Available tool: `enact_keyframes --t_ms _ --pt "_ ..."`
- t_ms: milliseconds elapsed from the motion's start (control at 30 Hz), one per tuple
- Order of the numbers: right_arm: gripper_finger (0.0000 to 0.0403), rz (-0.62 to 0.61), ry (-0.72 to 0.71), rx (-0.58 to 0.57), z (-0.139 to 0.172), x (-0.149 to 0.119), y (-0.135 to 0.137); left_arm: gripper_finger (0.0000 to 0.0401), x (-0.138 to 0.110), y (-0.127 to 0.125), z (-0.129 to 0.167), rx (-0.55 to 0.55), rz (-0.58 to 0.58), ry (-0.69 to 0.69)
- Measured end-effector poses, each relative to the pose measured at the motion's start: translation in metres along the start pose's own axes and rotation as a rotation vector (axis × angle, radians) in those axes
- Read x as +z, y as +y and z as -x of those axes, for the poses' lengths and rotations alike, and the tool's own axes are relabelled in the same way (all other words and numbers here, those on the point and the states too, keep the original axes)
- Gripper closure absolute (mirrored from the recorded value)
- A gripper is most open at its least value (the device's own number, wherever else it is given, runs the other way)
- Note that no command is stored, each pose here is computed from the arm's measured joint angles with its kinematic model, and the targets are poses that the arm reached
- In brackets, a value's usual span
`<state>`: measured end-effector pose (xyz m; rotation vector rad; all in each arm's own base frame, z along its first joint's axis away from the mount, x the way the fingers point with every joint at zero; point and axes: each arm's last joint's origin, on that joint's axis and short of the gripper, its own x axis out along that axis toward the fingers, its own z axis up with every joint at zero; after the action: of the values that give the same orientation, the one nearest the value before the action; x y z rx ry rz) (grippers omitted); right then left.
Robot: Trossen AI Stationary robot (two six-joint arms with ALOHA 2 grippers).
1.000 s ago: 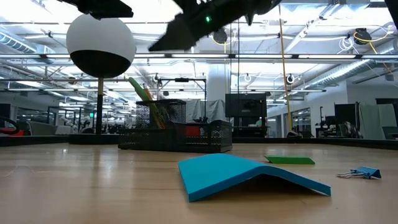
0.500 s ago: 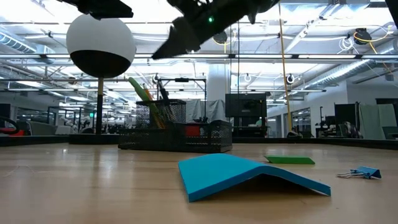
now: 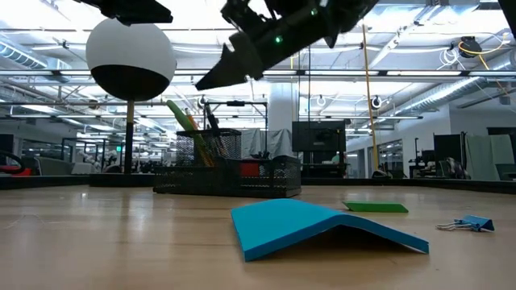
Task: Pick and place office supplies into organizer
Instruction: Adjust the black pen in the desk organizer
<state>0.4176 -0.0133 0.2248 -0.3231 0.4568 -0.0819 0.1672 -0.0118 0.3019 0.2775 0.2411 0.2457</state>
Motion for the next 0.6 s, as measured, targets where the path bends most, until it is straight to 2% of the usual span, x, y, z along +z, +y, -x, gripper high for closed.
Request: enact_keyframes --t_ms 100,233,600 --pt "0.0162 -0.031 -0.022 -0.019 -0.004 -0.011 -0.002 0.0270 0.000 0.000 0.000 0.000 0.000 0.000" --pt "0.0161 -0.050 -0.028 -0.028 -0.007 -0.024 -0.002 0.0270 0.000 0.000 0.000 0.000 0.000 0.000" --pt "0.0208 -0.063 -0.035 -0.017 -0.020 -0.040 0.001 0.0270 0.000 0.000 0.000 0.000 0.000 -0.005"
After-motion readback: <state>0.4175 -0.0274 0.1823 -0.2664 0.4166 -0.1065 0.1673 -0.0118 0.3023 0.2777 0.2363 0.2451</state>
